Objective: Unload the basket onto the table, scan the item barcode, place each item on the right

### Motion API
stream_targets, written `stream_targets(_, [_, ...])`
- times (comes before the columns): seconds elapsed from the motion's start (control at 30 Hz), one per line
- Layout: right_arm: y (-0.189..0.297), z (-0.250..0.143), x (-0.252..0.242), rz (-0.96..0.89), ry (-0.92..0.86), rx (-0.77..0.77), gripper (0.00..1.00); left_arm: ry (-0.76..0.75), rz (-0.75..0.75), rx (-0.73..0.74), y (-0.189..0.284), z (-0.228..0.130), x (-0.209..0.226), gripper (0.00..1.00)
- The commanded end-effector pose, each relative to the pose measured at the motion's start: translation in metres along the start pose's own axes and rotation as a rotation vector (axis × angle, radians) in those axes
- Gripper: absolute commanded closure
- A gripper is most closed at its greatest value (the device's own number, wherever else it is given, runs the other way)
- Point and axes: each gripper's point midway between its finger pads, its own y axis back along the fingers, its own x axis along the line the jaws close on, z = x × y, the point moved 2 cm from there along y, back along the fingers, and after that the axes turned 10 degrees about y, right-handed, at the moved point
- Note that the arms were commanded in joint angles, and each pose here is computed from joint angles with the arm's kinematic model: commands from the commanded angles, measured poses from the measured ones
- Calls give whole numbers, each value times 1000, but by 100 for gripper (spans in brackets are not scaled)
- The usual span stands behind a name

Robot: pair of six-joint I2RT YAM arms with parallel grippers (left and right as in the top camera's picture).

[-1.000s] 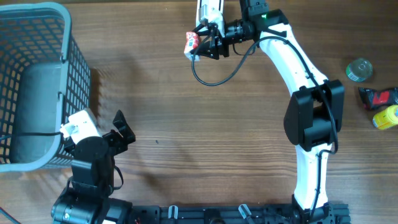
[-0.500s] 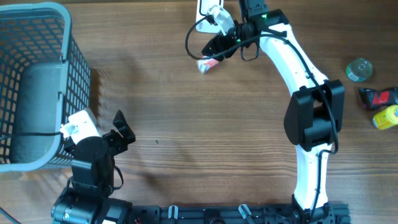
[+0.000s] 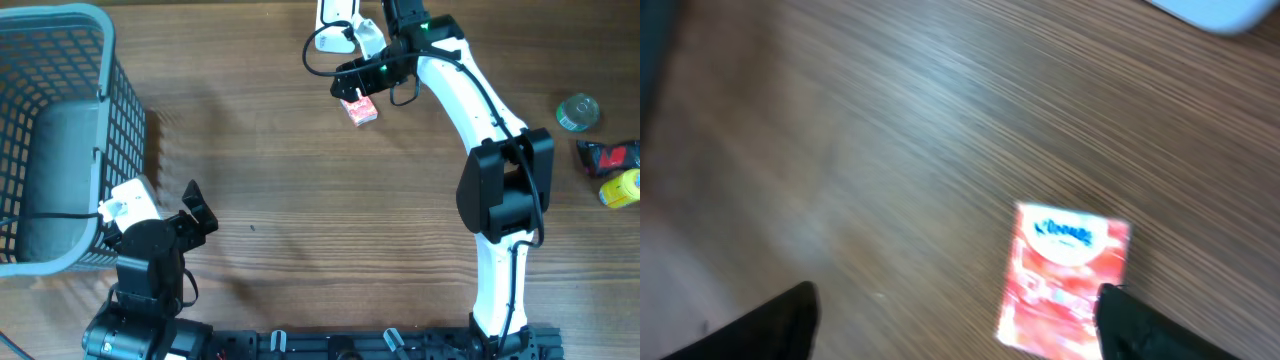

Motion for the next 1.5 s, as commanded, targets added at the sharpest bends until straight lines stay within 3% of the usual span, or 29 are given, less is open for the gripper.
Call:
stream_targets(0.0, [21,0,-16,-164,13,37,0,3,-11,-2,2,1,-1,0])
stream_targets(0.23, [25,-33,-18,-187,308,229,0,4,-11,-3,2,1,-1,0])
stream_targets(0.43, [30,-13,-47,-378,637,269,1,1,-7,3,2,0,0,0])
stream_targets(0.57, [29,5,-49,-400,647,191,0,-6,3,15,2,-3,3,0])
stream_targets(0.8, [20,4,-29,-298,173,66,0,-8,5,19,2,-4,3,0])
stream_targets(0.93, [16,-13,-5,-157,-306,77,0,-8,5,20,2,-4,3,0])
stream_targets(1.13, [12,7,39,113,-599,29,1,-12,-18,51,2,-9,0,0])
stream_targets(1.3, [12,6,42,127,-701,43,0,-15,-32,73,2,-13,-1,0])
stream_targets(1.47, [13,-9,47,100,-1115,140,3,-16,-36,77,2,-14,-2,0])
